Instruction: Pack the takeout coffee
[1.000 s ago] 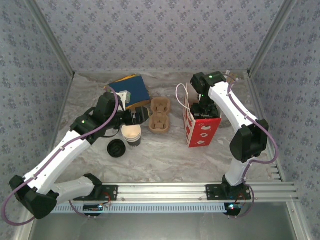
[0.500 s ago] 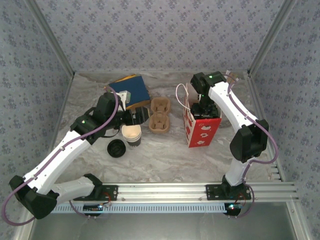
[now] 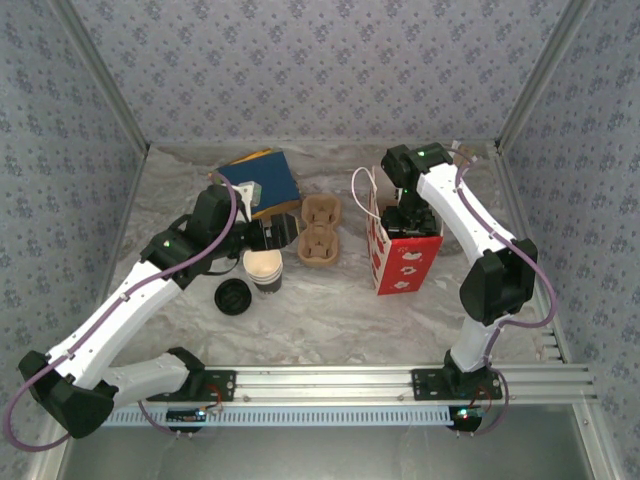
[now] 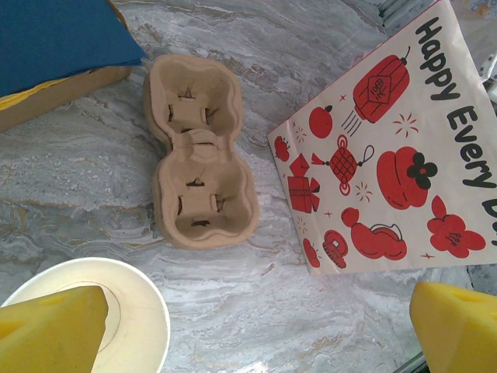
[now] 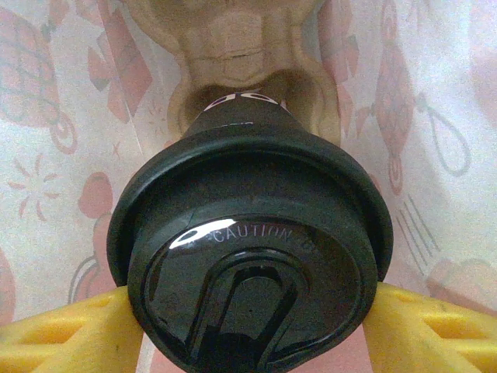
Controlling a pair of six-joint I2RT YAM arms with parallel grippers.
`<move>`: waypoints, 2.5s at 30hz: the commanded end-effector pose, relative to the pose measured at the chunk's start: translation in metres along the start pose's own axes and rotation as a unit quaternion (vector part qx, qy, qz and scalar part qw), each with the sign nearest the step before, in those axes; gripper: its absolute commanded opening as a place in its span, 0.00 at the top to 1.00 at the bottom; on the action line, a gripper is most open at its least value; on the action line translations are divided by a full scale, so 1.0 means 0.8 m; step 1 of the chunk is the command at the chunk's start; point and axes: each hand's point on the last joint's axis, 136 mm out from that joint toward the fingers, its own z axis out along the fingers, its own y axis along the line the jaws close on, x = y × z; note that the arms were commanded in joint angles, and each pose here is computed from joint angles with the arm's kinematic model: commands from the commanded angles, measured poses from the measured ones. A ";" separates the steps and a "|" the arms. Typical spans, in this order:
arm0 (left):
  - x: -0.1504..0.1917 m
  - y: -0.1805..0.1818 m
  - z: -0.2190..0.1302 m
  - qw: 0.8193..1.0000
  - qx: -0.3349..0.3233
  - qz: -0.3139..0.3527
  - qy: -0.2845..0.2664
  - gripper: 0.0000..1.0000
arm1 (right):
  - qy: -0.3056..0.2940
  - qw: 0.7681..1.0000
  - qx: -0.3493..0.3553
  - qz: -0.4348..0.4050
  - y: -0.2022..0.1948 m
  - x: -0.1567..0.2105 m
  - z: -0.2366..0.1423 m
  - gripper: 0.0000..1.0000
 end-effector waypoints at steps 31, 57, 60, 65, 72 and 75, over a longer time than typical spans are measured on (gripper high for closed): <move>-0.009 -0.009 -0.003 1.000 0.013 -0.001 -0.009 0.00 | 0.025 1.000 0.017 0.001 -0.011 0.017 -0.011 0.28; -0.009 -0.007 0.000 1.000 0.009 0.001 -0.010 0.00 | 0.031 0.999 0.018 -0.002 -0.012 0.009 -0.011 0.28; -0.009 -0.006 0.001 1.000 0.009 0.000 -0.009 0.00 | 0.030 0.999 0.018 -0.003 -0.012 0.008 -0.010 0.28; -0.008 -0.007 0.002 1.000 0.009 0.001 -0.008 0.00 | 0.030 0.999 0.018 -0.002 -0.012 0.007 -0.010 0.28; -0.008 -0.007 0.003 1.000 0.008 0.001 -0.007 0.00 | 0.031 0.999 0.018 -0.001 -0.014 0.007 -0.009 0.28; -0.009 -0.007 0.003 1.000 0.009 0.002 -0.007 0.00 | 0.030 0.999 0.017 -0.001 -0.014 0.007 -0.009 0.28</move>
